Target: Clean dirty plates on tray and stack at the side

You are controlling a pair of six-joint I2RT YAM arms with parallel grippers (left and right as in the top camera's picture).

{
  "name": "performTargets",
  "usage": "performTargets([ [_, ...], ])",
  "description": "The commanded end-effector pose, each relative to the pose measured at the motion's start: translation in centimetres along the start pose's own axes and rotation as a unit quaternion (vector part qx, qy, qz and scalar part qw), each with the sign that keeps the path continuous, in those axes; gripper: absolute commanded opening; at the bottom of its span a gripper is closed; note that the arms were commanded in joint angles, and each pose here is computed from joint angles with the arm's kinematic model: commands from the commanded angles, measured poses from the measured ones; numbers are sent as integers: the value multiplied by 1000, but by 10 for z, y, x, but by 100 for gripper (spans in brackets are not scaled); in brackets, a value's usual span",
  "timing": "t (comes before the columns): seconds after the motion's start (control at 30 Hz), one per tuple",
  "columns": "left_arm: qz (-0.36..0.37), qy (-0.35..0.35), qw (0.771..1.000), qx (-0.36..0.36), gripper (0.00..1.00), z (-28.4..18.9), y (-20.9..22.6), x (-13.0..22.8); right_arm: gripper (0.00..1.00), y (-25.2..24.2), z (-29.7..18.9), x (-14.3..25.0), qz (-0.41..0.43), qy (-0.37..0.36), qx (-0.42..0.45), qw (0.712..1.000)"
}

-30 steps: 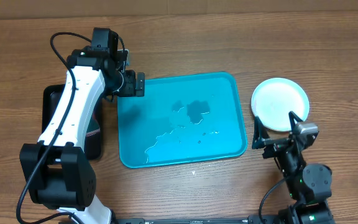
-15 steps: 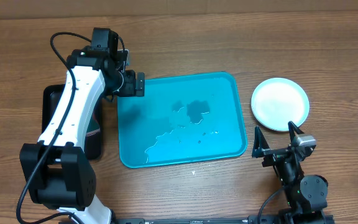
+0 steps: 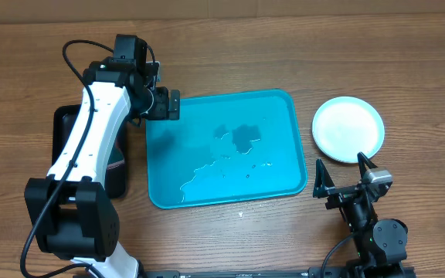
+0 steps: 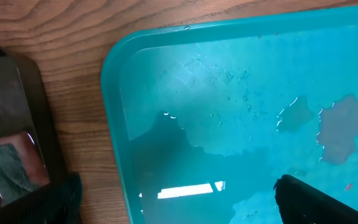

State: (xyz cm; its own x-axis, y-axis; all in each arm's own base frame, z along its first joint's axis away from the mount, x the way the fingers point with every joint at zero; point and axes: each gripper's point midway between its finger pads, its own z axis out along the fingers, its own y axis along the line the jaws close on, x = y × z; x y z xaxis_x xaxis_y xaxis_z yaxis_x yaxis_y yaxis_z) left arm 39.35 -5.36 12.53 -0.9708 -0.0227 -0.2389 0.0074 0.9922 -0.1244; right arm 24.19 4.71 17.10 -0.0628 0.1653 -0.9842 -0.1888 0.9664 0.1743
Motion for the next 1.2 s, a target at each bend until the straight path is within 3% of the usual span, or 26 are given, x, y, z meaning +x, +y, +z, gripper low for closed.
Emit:
performTargets([
  [0.0, 1, -18, 1000, 2, 100, -11, -1, -7, 100, 2, 0, 2, 1, -2, -5, 1000],
  [0.37, 2, -25, 1000, 2, 100, -16, -2, -8, 100, 2, 0, 2, 1, -2, -5, 1000],
  [0.63, 17, -101, 995, -4, 100, -94, -6, 5, 100, 2, 0, 2, 1, -2, -5, 1000],
  [0.77, 41, -236, 971, 8, 100, -146, -12, -5, 100, 2, 0, 2, 1, -2, -5, 1000],
  [0.87, 72, -320, 945, 6, 100, -168, -11, 8, 100, 2, 0, 2, 1, -2, -5, 1000],
  [1.17, 40, -470, 882, -3, 100, -170, 21, 77, 100, 2, 0, 2, 1, -2, -5, 1000],
])
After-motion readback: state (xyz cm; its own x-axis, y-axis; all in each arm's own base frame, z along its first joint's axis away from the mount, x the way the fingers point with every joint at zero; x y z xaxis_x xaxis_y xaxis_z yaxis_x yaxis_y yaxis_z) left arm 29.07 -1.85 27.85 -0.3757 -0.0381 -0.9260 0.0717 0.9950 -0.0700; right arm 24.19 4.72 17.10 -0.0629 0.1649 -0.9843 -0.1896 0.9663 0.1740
